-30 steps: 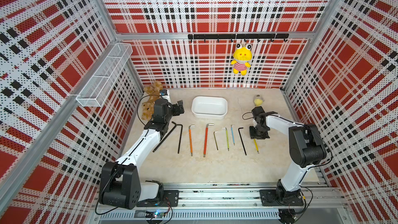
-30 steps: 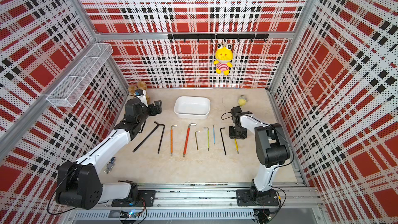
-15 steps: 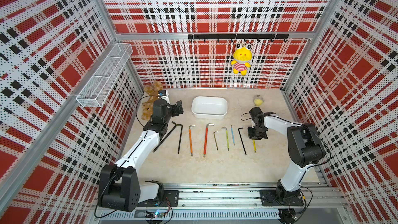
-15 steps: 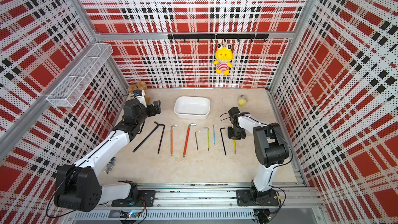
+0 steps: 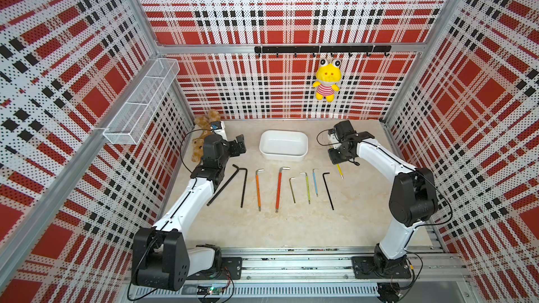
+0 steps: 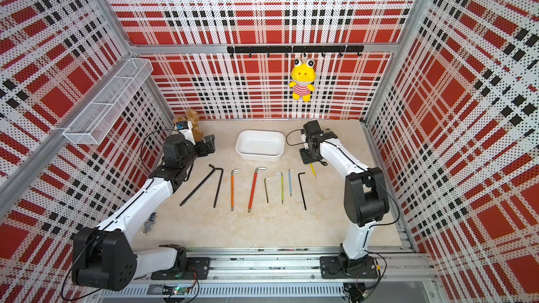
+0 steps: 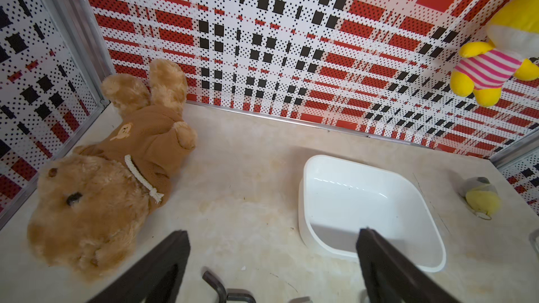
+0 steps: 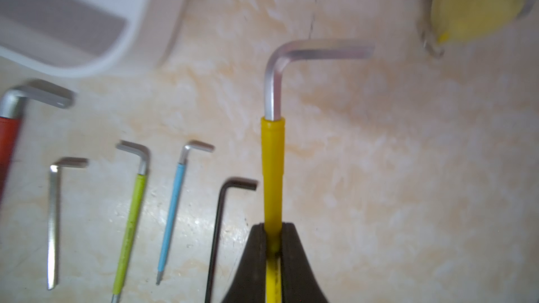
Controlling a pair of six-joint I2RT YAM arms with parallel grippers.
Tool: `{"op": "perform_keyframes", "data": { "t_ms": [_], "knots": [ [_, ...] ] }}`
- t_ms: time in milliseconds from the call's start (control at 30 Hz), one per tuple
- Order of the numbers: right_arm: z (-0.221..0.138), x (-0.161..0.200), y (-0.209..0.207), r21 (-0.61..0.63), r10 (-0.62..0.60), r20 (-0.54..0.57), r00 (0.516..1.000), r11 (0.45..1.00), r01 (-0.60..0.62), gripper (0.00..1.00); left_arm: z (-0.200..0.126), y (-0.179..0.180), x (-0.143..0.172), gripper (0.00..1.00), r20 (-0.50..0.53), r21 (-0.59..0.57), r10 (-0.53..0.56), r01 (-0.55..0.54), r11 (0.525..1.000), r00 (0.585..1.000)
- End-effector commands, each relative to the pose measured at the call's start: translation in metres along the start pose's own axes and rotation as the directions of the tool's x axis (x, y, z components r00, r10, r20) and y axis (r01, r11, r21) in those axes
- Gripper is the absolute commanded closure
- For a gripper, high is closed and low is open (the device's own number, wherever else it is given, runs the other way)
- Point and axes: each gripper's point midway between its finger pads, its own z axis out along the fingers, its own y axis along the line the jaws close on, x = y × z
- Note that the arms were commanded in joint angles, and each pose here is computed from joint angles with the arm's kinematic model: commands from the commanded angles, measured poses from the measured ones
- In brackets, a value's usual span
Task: Put the hex key on the desktop into the storage box
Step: Pick up the Allen key from the center of the board, then place the Allen key in the storage box.
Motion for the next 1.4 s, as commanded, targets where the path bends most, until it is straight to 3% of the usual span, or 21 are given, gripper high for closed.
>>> {"op": "perform_keyframes", "data": {
  "t_ms": [0, 133, 300, 567, 800, 1100, 1300, 1367],
  "knots": [
    [0.002, -0.036, 0.030, -0.058, -0.217, 0.073, 0.974, 0.974, 0.221, 1.00, -0.008, 0.001, -0.002, 0.03, 0.013, 0.011, -0.012, 0.012, 1.000, 1.000],
    [0.011, -0.080, 0.064, -0.074, -0.369, 0.146, 0.918, 0.921, 0.382, 1.00, -0.012, 0.004, -0.003, 0.03, 0.021, 0.008, -0.018, 0.018, 1.000, 1.000],
    [0.020, -0.128, 0.113, -0.132, -0.461, 0.257, 0.849, 0.854, 0.503, 1.00, -0.018, 0.008, -0.003, 0.03, 0.030, 0.004, -0.023, 0.023, 1.000, 0.999],
    [0.053, -0.148, 0.156, -0.147, -0.549, 0.369, 0.750, 0.762, 0.630, 1.00, -0.017, 0.011, -0.003, 0.03, 0.028, 0.001, -0.028, 0.028, 1.000, 0.999],
    [0.077, -0.148, 0.166, -0.179, -0.555, 0.384, 0.738, 0.739, 0.649, 1.00, -0.014, 0.014, -0.001, 0.03, 0.018, -0.004, -0.029, 0.029, 1.000, 0.999],
    [0.118, -0.135, 0.165, -0.193, -0.550, 0.330, 0.767, 0.756, 0.625, 0.99, -0.011, 0.018, 0.002, 0.03, 0.009, -0.011, -0.028, 0.029, 1.000, 1.000],
    [0.125, -0.136, 0.164, -0.183, -0.537, 0.326, 0.778, 0.771, 0.610, 0.49, -0.009, 0.019, 0.003, 0.03, 0.004, -0.013, -0.030, 0.030, 0.999, 1.000],
    [0.122, -0.141, 0.163, -0.173, -0.531, 0.338, 0.777, 0.777, 0.606, 0.42, -0.009, 0.019, 0.003, 0.03, 0.005, -0.013, -0.030, 0.030, 0.999, 1.000]
  ]
}}
